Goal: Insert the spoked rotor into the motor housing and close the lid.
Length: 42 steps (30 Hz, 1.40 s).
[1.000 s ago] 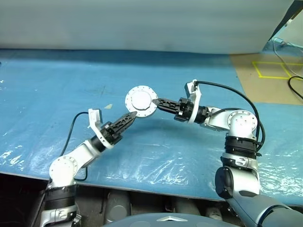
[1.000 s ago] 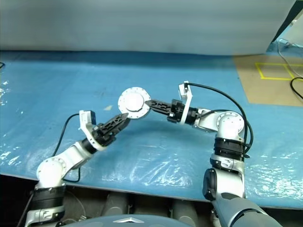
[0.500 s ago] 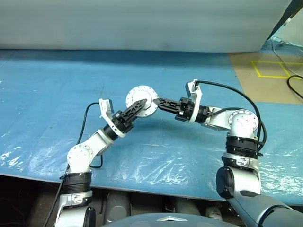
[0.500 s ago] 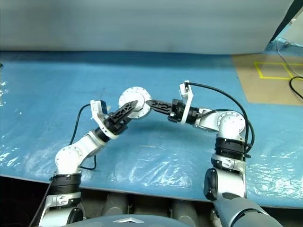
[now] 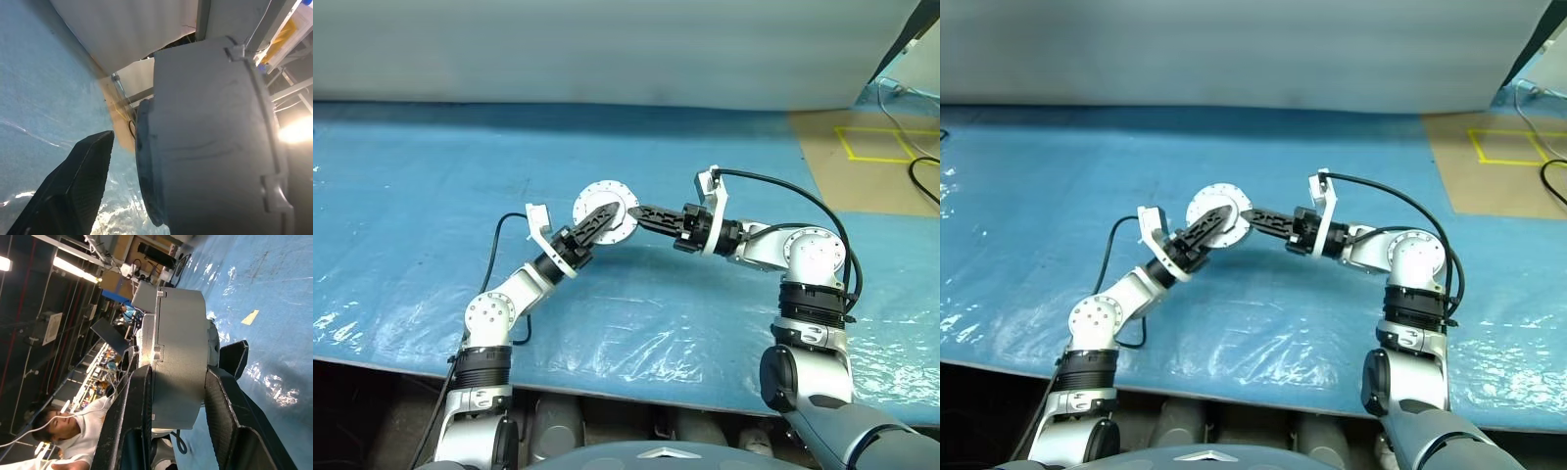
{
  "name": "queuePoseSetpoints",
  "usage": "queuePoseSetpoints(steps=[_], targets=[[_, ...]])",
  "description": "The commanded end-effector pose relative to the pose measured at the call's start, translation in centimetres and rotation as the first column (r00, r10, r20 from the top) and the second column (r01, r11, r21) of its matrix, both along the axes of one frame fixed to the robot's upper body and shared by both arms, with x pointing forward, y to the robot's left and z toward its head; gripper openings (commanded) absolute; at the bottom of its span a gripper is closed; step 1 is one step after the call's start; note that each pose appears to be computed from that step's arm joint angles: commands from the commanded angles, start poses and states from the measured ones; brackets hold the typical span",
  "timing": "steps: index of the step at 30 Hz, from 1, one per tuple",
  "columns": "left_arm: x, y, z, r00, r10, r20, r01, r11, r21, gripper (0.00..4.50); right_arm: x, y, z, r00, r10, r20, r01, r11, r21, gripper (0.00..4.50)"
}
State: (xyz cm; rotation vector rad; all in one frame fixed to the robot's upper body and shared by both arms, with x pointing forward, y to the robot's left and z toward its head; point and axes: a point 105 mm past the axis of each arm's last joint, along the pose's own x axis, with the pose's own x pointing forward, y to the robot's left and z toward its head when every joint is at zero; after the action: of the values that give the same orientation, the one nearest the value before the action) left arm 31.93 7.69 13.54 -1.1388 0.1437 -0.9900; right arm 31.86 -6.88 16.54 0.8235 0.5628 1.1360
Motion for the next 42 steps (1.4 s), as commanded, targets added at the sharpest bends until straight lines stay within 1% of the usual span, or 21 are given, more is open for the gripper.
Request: queuePoseSetpoints(steps=[1,2,4,5,8,10,12,15,17,22,24,25,27,31,34,39,42], targets=[[0.2,0.4,0.1,1.000,0.018,-0.002,-0.018,1.000,-0.021,3.85,-0.4,0.4,2.0,0.997,0.022,0.080,-0.028,0.997,0.067,1.13],[0.3,0.4,0.0,1.000,0.022,-0.005,-0.022,1.000,-0.014,3.58,-0.4,0.5,1.9,0.997,0.021,0.080,-0.026,0.997,0.067,1.13],[0.6,0.4,-0.1,0.999,0.045,-0.018,-0.045,0.999,0.001,2.89,-0.4,0.5,1.9,0.997,0.019,0.080,-0.025,0.997,0.068,1.13],[0.7,0.4,0.1,0.999,0.042,-0.014,-0.042,0.999,-0.013,2.70,-0.4,0.5,1.9,0.997,0.019,0.080,-0.025,0.997,0.070,1.13],[0.3,0.6,1.2,0.999,0.027,0.024,-0.025,0.997,-0.079,2.68,-0.4,0.5,1.8,0.997,0.019,0.077,-0.024,0.997,0.070,1.13],[0.8,0.4,0.8,0.999,0.046,-0.004,-0.046,0.998,-0.043,2.64,-0.4,0.6,1.8,0.997,0.019,0.075,-0.025,0.997,0.070,1.13],[0.7,0.1,1.1,1.000,0.029,0.005,-0.028,0.998,-0.050,2.64,-0.4,0.6,1.7,0.997,0.019,0.072,-0.024,0.997,0.070,1.13],[0.0,-0.1,1.9,0.999,-0.001,0.046,0.005,0.997,-0.079,2.64,-0.4,0.8,1.3,0.997,0.015,0.079,-0.019,0.999,0.047,1.13],[0.5,-0.4,1.2,1.000,0.018,0.011,-0.017,1.000,-0.021,2.63,-0.4,0.8,1.2,0.996,0.012,0.086,-0.015,0.999,0.038,1.13],[0.7,-0.3,0.8,1.000,0.020,0.003,-0.020,1.000,-0.006,2.63,-0.3,1.0,0.5,0.991,-0.009,0.132,0.009,1.000,-0.006,1.13],[0.9,-0.2,0.8,1.000,0.026,0.000,-0.026,1.000,-0.014,2.63,-0.3,1.0,0.6,0.991,-0.010,0.133,0.009,1.000,0.008,1.89],[1.0,-0.1,1.0,1.000,0.031,0.001,-0.031,0.999,-0.018,2.63,-0.3,1.0,0.5,0.993,-0.008,0.120,0.007,1.000,0.010,2.14],[1.4,0.2,1.3,0.998,0.058,-0.001,-0.058,0.998,-0.031,2.63,0.0,0.8,0.4,0.998,-0.007,0.062,0.004,0.999,0.040,2.80],[1.7,0.9,2.2,0.997,0.082,0.015,-0.081,0.995,-0.061,2.63,0.4,0.4,0.3,0.998,-0.028,0.049,0.027,0.999,0.031,2.80],[1.9,1.2,2.6,0.995,0.099,0.019,-0.097,0.992,-0.076,2.48,0.6,0.2,0.1,0.998,-0.039,0.041,0.038,0.999,0.028,2.84],[2.5,1.7,2.3,0.989,0.148,0.006,-0.148,0.988,-0.044,2.47,0.7,0.2,0.0,0.998,-0.046,0.038,0.045,0.999,0.022,2.84],[2.9,2.6,3.1,0.980,0.197,0.028,-0.195,0.979,-0.057,2.47,0.7,0.2,0.0,0.998,-0.047,0.040,0.046,0.999,0.021,2.84]])
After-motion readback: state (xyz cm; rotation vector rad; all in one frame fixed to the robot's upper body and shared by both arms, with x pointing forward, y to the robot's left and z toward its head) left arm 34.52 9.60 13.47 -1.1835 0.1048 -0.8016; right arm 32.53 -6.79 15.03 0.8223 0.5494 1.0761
